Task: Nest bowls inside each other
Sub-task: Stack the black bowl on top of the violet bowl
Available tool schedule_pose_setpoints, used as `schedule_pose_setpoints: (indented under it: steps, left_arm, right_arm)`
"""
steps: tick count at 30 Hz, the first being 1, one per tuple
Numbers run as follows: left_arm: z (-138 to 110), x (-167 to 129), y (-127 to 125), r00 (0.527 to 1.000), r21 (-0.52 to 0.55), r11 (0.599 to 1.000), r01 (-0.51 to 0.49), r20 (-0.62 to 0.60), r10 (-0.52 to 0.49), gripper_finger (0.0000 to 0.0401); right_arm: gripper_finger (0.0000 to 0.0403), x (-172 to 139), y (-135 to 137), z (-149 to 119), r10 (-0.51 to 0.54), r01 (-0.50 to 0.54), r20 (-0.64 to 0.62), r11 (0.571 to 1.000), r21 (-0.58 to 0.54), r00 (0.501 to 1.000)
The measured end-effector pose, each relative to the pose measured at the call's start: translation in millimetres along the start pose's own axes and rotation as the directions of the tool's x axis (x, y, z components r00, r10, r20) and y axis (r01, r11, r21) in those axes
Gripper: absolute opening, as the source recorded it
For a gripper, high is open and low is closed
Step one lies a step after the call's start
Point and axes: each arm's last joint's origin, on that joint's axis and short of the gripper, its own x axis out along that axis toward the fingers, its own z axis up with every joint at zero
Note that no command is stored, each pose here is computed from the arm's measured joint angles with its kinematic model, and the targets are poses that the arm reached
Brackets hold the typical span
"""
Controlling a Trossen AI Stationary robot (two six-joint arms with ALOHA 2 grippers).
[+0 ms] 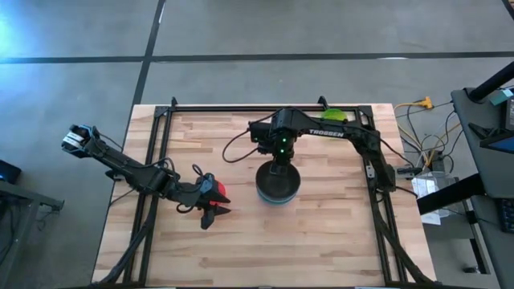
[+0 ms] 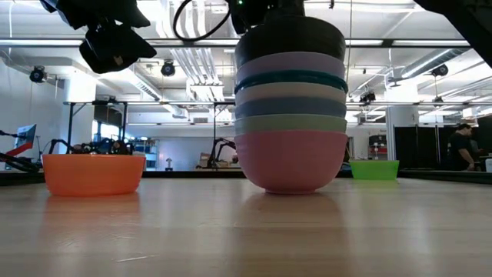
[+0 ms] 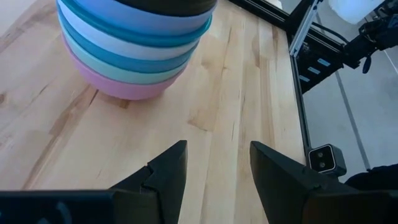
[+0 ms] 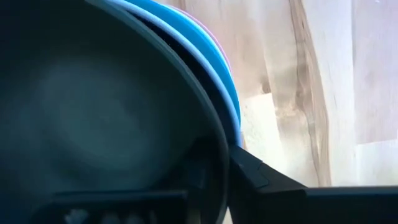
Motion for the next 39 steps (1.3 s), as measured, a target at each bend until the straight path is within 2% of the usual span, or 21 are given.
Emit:
schedule_pose_setpoints:
  steps: [6, 10, 17, 24, 39]
  left_arm:
    - [0, 0, 0, 1.000, 0.000, 1.000, 0.000, -0.001, 0.000, 0.0160]
    - [0, 0, 0, 1.000, 0.000, 1.000, 0.000, -0.001, 0.000, 0.0160]
    - [0, 0, 0, 1.000, 0.001, 1.000, 0.000, -0.001, 0.000, 0.0160]
    - [0, 0, 0, 1.000, 0.004, 1.000, -0.002, -0.003, 0.002, 0.0160]
    - [1, 1, -1, 1.000, -0.004, 1.000, 0.012, 0.015, -0.012, 0.0160]
  right_arm:
    - [0.0092, -3, 1, 0, 0.002, -0.002, 0.011, 1.000, 0.000, 1.000]
    - [0.0124, -16, 3, -4, 0.005, -0.006, 0.051, 1.000, 0.013, 0.999]
    - [0.0140, -55, 8, -28, 0.024, -0.031, 0.175, 0.999, 0.034, 0.984]
    - [0.0118, -77, 11, -36, 0.056, -0.063, 0.328, 0.998, 0.010, 0.943]
    - [0.0016, -31, 5, -28, 0.035, -0.044, 0.242, 0.998, 0.033, 0.970]
